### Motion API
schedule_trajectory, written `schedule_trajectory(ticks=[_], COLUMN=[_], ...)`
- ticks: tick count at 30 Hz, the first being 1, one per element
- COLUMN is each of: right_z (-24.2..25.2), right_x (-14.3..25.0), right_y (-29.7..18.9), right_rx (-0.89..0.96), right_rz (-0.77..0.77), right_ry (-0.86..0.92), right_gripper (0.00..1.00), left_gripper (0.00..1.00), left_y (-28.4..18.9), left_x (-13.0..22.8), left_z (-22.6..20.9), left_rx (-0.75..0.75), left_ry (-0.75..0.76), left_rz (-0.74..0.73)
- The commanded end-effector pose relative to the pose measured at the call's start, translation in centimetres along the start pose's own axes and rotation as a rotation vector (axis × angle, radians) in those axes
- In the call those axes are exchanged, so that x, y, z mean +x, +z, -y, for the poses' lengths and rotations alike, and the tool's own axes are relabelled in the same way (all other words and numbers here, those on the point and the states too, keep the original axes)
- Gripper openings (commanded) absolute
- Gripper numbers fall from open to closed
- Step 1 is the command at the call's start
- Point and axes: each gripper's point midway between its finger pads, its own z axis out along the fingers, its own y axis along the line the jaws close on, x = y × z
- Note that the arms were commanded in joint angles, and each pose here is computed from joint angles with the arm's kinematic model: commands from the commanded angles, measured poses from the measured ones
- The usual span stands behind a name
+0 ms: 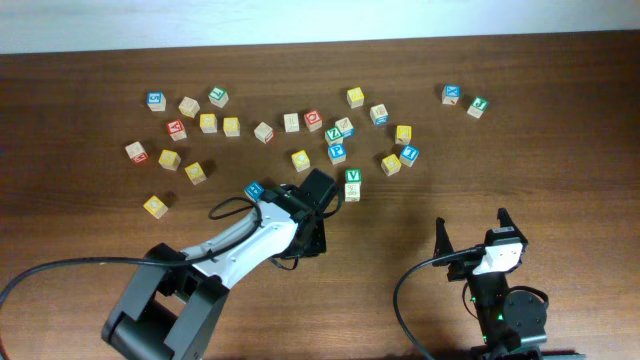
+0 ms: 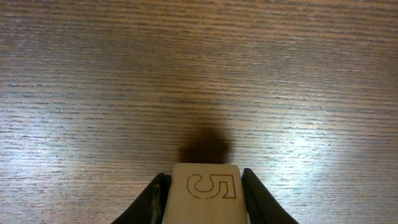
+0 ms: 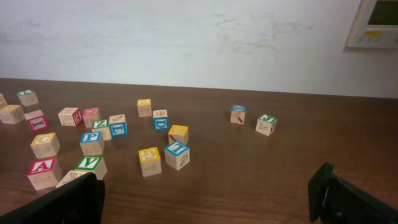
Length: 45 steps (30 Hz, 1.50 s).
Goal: Spell out RSS
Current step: 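Carry the R block toward the front center and set it down, then move the left gripper to the yellow S block and grasp it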
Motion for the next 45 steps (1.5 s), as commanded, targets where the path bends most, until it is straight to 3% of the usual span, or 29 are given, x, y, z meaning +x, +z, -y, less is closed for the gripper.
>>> schedule_trajectory(ticks=[1, 15, 25, 30, 33, 34, 36, 38, 41, 45], right_z=[0.3, 0.3, 0.3, 0.3, 0.3, 0.3, 0.3, 0.3, 0.3, 0.3], right_x=[0.3, 0.3, 0.3, 0.3, 0.3, 0.3, 0.3, 0.3, 0.3, 0.3], right_y=[0.0, 0.0, 0.0, 0.0, 0.0, 0.0, 0.0, 0.0, 0.0, 0.0], right_rx=[0.016, 0.016, 0.016, 0.016, 0.016, 0.016, 0.016, 0.016, 0.016, 0.016], right_rz=[-0.005, -0.005, -0.005, -0.005, -0.005, -0.005, -0.005, -0.005, -0.005, -0.005], right_ry=[0.008, 0.008, 0.008, 0.008, 0.008, 0.008, 0.008, 0.008, 0.008, 0.008], right_gripper=[0.98, 0.98, 0.98, 0.98, 0.99, 0.98, 0.98, 0.98, 0.98, 0.98], left_gripper=[0.28, 0.27, 0.51, 0.56, 0.58, 0.66, 0.99, 0.99, 0.99, 0.99], left_y=[0.0, 0.0, -1.1, -6.0, -14.0, -15.5, -19.4, -21.0, -20.7, -20.6], left_x=[0.0, 0.0, -1.4, -5.5, -10.3, -11.0, -13.0, -14.1, -13.0, -11.0], left_z=[-0.2, -0.2, 0.9, 1.0, -1.1, -1.9, -5.8, -13.0, -20.3, -26.4], left_rx=[-0.01, -0.009, 0.019, -0.044, -0.07, -0.07, -0.096, -0.196, -0.225, -0.179], left_ry=[-0.006, -0.005, 0.037, 0.076, 0.023, -0.006, -0.106, -0.269, -0.471, -0.683], left_rz=[0.01, 0.012, 0.047, 0.153, 0.23, 0.239, 0.27, 0.27, 0.186, 0.108])
